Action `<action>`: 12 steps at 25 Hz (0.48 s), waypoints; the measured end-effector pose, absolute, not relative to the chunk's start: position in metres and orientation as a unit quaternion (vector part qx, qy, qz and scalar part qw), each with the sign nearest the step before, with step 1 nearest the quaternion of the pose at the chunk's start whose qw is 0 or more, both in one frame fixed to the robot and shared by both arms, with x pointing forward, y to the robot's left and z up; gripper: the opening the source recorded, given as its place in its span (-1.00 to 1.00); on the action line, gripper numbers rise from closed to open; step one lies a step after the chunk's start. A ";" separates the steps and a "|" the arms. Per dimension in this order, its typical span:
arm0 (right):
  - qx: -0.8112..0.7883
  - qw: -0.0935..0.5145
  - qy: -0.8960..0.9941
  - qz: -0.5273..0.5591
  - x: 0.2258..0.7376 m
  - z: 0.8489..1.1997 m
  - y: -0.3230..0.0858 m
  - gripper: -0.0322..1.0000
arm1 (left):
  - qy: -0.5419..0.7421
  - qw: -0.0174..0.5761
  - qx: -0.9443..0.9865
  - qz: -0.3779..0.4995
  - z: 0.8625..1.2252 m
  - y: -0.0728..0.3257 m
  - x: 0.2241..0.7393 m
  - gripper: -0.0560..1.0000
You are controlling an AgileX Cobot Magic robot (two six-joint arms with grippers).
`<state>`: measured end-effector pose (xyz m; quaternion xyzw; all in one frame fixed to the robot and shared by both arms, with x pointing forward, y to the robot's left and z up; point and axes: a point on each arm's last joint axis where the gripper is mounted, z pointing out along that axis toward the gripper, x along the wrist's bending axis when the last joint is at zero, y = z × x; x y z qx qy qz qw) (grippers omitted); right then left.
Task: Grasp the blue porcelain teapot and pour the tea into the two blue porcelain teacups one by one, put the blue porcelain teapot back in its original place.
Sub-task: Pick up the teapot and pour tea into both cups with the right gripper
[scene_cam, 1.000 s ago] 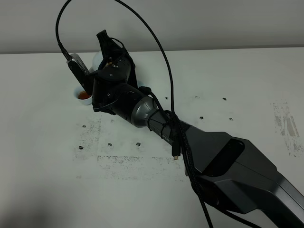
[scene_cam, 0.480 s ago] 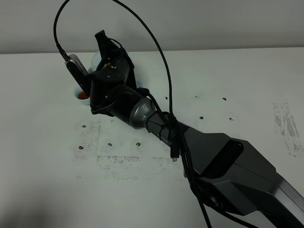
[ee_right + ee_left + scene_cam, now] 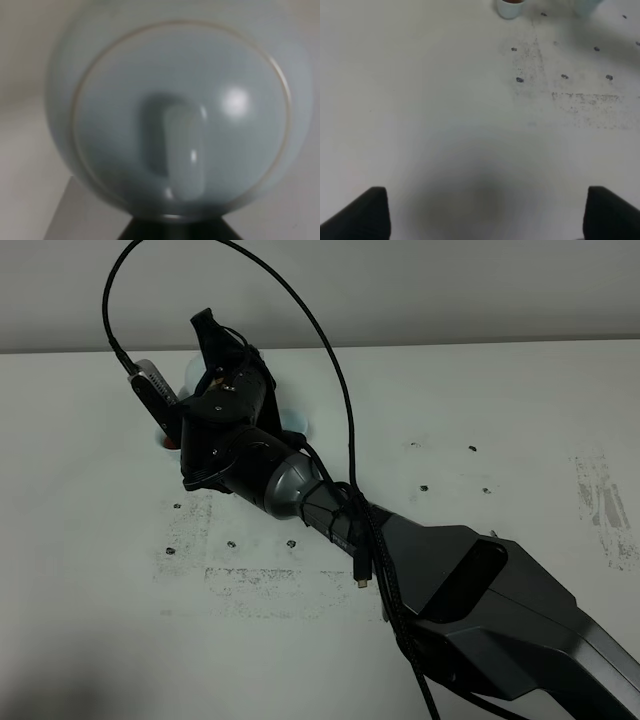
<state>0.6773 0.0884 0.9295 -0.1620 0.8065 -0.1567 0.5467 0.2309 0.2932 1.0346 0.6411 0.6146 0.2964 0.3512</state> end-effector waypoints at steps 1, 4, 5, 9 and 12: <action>-0.162 0.547 0.806 -0.158 0.677 0.930 0.088 -0.85 | 0.615 0.351 0.641 0.296 1.035 0.293 0.231 0.51; -0.162 0.547 0.805 -0.160 0.677 0.930 0.088 -0.85 | 0.615 0.351 0.641 0.296 1.035 0.293 0.231 0.51; -0.162 0.547 0.805 -0.160 0.677 0.930 0.088 -0.85 | 0.615 0.351 0.641 0.296 1.035 0.293 0.231 0.51; -0.161 0.547 0.805 -0.160 0.677 0.930 0.088 -0.85 | 0.615 0.351 0.641 0.296 1.035 0.293 0.231 0.51; -0.160 0.548 0.806 -0.159 0.677 0.930 0.088 -0.85 | 0.615 0.351 0.641 0.296 1.035 0.293 0.231 0.51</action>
